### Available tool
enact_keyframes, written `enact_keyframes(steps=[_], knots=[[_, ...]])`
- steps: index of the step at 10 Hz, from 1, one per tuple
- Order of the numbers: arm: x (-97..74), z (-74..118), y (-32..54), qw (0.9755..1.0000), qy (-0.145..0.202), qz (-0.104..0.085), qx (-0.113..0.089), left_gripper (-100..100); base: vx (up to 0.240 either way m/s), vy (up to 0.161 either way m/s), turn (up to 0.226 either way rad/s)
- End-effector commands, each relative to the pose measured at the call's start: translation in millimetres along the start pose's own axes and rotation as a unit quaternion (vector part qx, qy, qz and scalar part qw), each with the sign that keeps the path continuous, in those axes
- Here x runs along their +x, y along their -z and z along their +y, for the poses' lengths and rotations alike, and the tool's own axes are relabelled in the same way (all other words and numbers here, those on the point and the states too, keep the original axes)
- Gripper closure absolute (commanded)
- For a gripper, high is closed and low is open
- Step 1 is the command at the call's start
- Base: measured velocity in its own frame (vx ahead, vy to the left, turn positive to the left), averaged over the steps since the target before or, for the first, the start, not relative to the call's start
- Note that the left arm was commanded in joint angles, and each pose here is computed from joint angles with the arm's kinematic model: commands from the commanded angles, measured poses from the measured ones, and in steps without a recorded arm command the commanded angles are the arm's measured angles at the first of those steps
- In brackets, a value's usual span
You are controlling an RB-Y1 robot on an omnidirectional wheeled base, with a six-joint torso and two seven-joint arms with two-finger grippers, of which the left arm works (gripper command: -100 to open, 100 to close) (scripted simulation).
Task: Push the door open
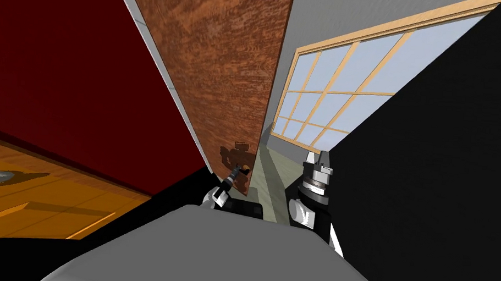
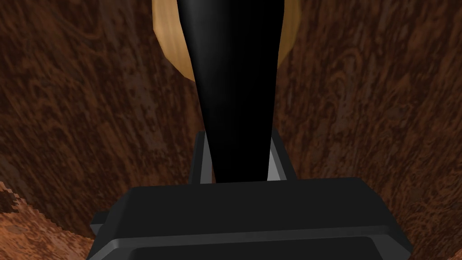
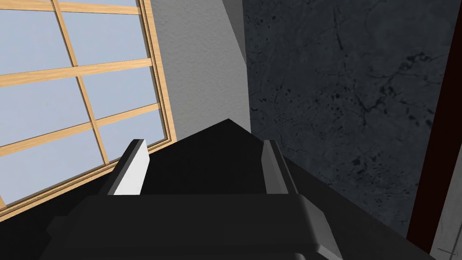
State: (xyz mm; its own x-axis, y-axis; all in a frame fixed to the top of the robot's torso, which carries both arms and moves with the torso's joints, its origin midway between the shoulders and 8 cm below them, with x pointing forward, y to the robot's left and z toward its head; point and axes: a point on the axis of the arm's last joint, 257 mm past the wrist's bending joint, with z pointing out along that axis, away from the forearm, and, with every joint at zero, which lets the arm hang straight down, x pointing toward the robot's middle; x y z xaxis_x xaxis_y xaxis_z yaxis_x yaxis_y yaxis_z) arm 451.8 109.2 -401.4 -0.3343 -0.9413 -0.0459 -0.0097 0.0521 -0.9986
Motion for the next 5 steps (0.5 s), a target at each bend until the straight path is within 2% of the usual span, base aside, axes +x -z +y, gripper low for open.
enact_keyframes(steps=[1, 5], knots=[[-17.5, -6.4, -4.2, 0.9998, -0.004, -0.017, 0.007, 100, 0.147, -0.163, 0.053], [-38.7, -6.6, -3.7, 0.9988, 0.000, -0.048, 0.008, 100, 0.121, -0.139, 0.060]])
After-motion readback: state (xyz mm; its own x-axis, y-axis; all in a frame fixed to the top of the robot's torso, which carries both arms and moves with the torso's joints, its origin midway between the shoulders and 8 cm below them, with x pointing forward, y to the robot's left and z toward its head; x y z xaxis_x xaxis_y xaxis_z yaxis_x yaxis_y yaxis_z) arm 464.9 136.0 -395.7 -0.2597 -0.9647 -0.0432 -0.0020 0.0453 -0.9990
